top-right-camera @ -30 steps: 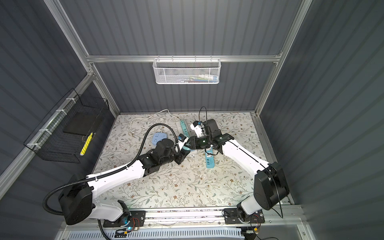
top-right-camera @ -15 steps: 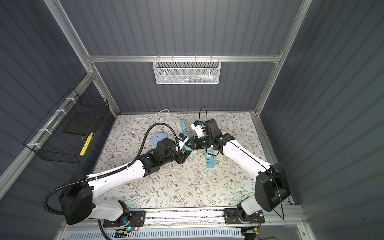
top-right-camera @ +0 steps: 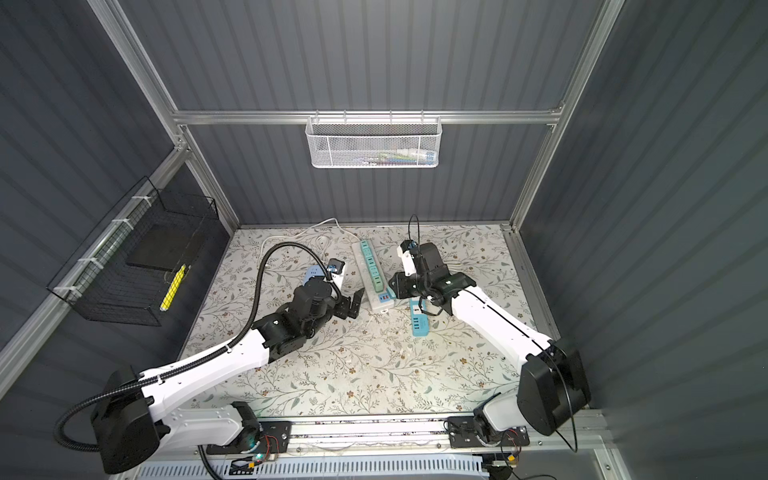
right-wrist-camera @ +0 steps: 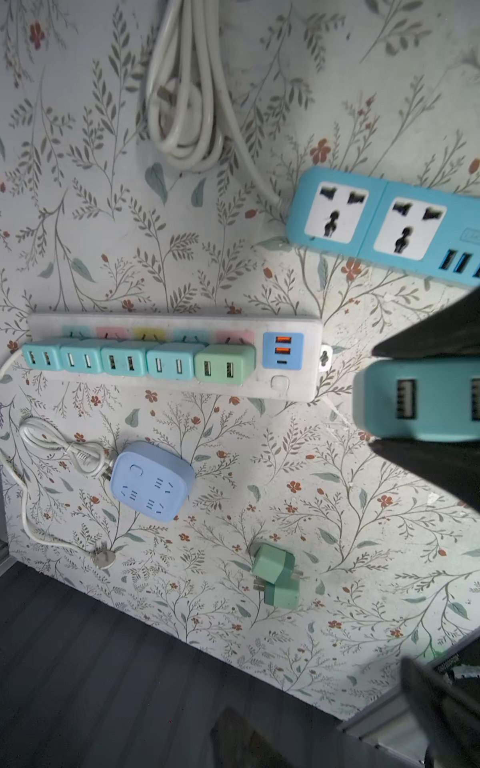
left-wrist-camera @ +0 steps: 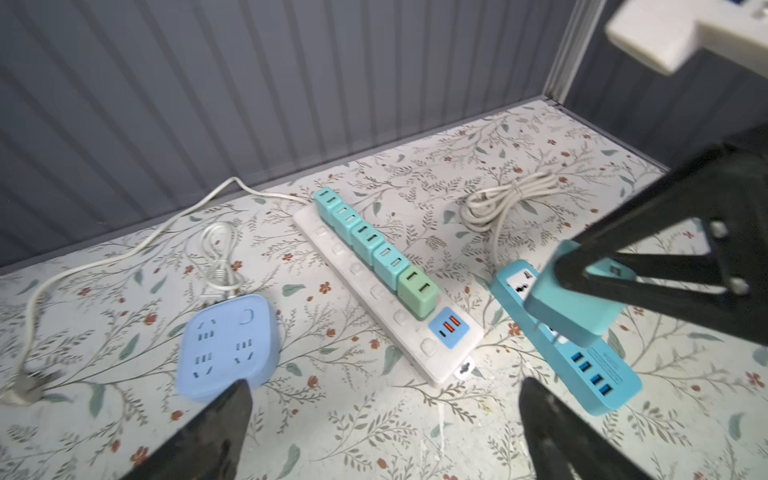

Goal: Insert the plug
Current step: 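Carry the adapter with the right gripper over the teal power strip while left withdraws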

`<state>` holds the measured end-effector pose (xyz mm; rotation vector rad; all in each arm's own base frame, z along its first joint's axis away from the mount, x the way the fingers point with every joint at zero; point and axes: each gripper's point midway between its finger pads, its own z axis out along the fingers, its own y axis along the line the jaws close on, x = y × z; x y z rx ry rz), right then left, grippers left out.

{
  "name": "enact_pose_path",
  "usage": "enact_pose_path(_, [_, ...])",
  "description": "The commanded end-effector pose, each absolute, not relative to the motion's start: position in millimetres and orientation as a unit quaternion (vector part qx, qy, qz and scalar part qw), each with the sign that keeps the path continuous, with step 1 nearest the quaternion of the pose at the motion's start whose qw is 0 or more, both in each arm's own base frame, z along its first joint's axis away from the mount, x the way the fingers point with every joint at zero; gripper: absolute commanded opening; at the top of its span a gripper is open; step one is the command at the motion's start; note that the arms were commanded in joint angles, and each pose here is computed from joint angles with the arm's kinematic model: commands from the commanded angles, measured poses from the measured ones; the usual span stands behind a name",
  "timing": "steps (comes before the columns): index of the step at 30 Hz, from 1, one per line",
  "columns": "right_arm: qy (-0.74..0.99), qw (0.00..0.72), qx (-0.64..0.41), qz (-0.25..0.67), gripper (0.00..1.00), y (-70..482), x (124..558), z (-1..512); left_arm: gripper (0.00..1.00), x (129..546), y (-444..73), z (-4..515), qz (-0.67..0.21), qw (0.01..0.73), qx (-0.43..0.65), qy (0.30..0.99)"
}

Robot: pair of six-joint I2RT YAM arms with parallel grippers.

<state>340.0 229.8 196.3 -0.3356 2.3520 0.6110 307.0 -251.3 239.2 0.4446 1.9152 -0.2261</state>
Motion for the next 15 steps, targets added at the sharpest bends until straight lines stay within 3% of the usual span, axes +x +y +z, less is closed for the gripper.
enact_pose_path(1, [0.899, 0.368, -0.122, 0.202, 0.15, 214.3, 341.7, 209.1, 1.00, 306.1, -218.0, 244.7, -0.052, 0.554, 0.141, 0.819])
enact_pose_path(15, [0.896, 0.413, -0.112, 0.114, 0.16, 165.3, 325.3, 236.4, 1.00, 287.9, -175.8, 255.6, -0.011, 0.553, 0.108, 0.826])
